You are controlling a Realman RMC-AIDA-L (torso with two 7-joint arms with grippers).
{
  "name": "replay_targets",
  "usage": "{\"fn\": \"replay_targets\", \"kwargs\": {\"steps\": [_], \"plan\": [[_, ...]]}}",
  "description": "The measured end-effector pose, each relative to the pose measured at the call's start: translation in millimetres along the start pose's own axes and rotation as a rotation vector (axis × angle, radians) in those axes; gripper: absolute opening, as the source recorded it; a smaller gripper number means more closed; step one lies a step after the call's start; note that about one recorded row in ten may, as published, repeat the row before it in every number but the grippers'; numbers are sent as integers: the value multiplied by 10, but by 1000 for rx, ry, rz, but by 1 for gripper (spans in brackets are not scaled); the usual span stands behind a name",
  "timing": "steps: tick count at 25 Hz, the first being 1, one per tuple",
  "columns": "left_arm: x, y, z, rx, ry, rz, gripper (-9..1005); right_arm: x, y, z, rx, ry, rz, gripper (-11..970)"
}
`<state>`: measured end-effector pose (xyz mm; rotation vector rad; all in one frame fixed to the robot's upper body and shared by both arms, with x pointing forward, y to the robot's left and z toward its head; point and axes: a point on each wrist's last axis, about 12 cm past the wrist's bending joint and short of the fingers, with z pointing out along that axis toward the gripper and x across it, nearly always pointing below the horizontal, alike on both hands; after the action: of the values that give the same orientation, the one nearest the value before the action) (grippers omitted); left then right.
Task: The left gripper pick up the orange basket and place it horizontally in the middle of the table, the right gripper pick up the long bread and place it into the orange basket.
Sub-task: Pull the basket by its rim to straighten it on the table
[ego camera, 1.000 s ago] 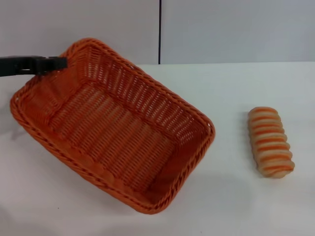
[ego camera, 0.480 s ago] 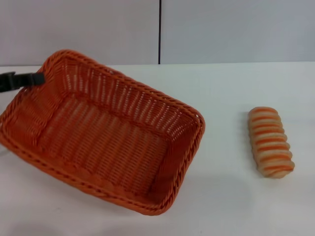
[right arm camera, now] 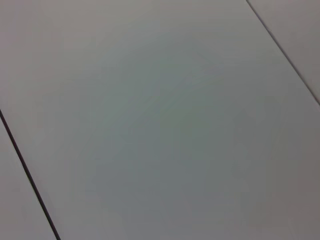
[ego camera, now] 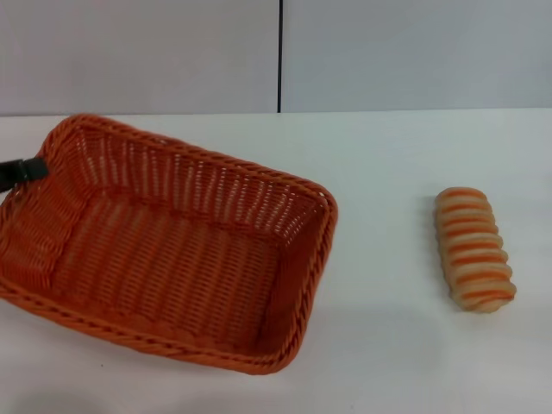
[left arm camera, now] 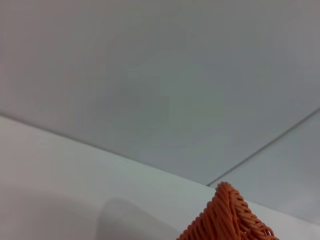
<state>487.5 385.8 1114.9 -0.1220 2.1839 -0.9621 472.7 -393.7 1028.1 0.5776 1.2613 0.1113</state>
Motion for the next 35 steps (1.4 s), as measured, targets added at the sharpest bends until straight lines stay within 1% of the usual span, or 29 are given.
{"fn": "replay_targets", "kwargs": {"steps": [3, 19, 28, 35], "plan": [[102, 87, -17, -12, -15, -37, 173, 6, 4, -2, 0, 3, 1, 547], [392, 261, 21, 5, -35, -107, 174, 44, 34, -21, -13, 21, 7, 548], [490, 272, 60, 41, -66, -141, 174, 75, 65, 12, -21, 42, 8, 546], [424, 231, 74, 75, -109, -126, 174, 86, 91, 37, -31, 48, 9, 547]]}}
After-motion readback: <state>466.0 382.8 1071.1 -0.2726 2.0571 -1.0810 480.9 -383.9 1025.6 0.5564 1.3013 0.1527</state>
